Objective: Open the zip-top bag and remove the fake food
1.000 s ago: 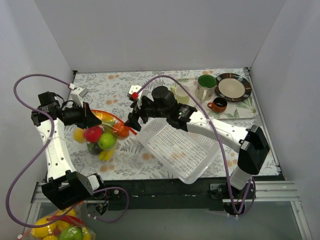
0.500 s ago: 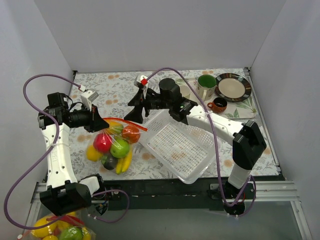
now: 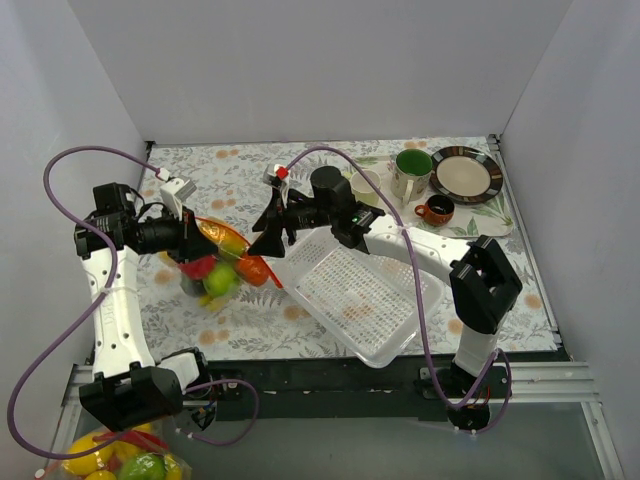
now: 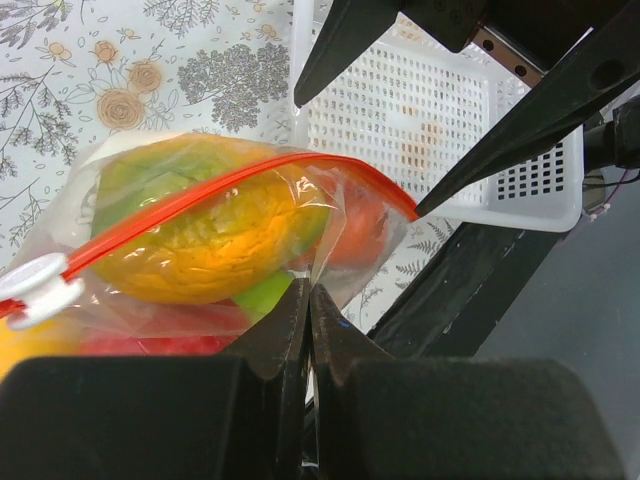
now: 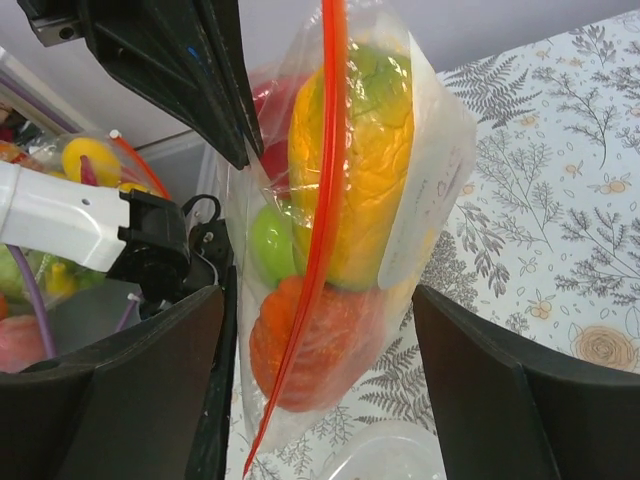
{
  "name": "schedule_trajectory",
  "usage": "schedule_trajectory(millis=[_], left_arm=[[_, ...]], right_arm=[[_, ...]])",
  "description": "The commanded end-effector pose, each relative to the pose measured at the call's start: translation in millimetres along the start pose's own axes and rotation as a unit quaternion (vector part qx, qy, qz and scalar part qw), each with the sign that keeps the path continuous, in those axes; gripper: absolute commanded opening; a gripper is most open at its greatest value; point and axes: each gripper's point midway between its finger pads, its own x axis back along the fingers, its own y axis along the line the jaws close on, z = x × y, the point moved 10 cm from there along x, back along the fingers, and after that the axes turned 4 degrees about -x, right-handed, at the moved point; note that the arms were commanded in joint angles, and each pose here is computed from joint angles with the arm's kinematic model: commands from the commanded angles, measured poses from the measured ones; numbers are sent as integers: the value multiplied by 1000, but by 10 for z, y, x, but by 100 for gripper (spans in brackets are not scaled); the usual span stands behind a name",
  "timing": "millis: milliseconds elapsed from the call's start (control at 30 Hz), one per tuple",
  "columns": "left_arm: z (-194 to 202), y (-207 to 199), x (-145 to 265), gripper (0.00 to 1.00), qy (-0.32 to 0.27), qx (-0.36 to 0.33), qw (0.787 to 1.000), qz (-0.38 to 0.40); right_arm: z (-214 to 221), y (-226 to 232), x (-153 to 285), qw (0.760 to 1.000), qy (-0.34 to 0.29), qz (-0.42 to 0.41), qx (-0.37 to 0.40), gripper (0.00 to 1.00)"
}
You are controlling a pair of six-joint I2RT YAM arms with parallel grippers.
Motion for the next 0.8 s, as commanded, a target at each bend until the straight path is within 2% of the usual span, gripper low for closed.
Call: schedule_trajectory(millis=[0, 167, 433, 533, 567, 633, 667, 700, 767], left_arm=[[-89, -138, 59, 0, -19, -5, 1000, 22], [-89, -148, 59, 0, -22, -1, 999, 26], [-98, -171, 75, 0, -24, -7, 999, 22], [-101, -172, 72, 0, -25, -5, 999, 25], [-98, -175, 72, 0, -26, -5, 999, 26], [-90, -157, 61, 0, -25, -5, 999, 23], [-86, -153, 56, 2, -25, 2, 999, 20], [-107, -123, 50, 18, -30, -5, 999, 12], [-156, -89, 59, 38, -37, -8, 999, -8]], right_arm=[[-50, 28, -53, 999, -20, -27, 1, 83], [19, -18, -115, 999, -26, -30, -17, 79], [117, -53, -169, 999, -11, -34, -34, 65], [130, -60, -165, 999, -9, -34, -36, 46], [128, -60, -165, 999, -9, -35, -36, 31], [108, -53, -159, 999, -10, -32, -33, 10], [91, -50, -154, 999, -10, -28, -32, 2], [82, -40, -139, 999, -7, -22, -32, 1], [49, -29, -121, 1000, -8, -17, -20, 1]])
